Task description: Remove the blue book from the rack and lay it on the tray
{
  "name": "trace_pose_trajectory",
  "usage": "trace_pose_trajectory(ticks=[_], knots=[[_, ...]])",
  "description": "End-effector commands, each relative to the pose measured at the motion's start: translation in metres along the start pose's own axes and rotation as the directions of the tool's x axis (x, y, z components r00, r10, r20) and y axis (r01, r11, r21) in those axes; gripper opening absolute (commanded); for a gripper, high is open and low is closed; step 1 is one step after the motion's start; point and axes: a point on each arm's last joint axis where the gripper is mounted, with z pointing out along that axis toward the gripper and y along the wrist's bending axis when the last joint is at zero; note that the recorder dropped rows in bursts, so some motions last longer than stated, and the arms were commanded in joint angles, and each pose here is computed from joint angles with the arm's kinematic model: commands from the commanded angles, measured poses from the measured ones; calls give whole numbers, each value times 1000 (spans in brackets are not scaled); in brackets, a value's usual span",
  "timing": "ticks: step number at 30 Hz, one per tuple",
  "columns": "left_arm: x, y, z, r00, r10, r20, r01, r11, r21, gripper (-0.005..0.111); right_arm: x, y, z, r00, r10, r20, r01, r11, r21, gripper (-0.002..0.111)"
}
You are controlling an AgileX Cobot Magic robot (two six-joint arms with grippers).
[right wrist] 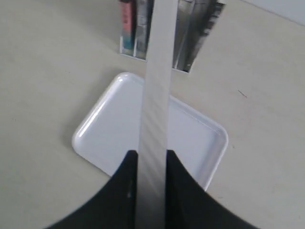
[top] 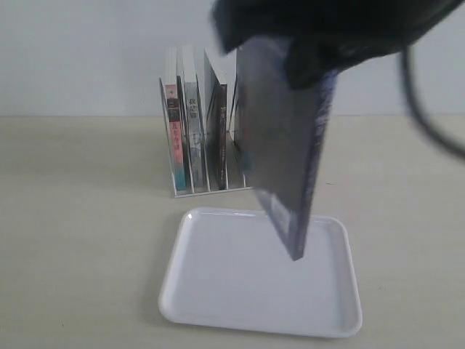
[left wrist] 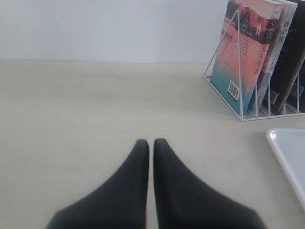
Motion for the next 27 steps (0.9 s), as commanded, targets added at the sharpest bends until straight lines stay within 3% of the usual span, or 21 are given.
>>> trace_pose_trajectory(ticks=[1, 4, 9, 27], knots=[[-1, 0, 0, 1000, -4, 9, 4, 1000, 0, 4, -3, 61, 29, 986, -159, 59, 155, 985, 75, 0], [-1, 0, 0, 1000, -4, 9, 4, 1000, 0, 4, -6, 81, 56, 978, -209, 8, 207, 974, 92, 0], [-1, 0, 0, 1000, -4, 9, 4, 1000, 0, 4, -12, 66, 80, 984, -171, -51, 176, 976, 130, 0], [-1, 0, 0, 1000, -4, 9, 4, 1000, 0, 4, -34, -29, 10, 990, 74, 121, -94, 982, 166, 0]])
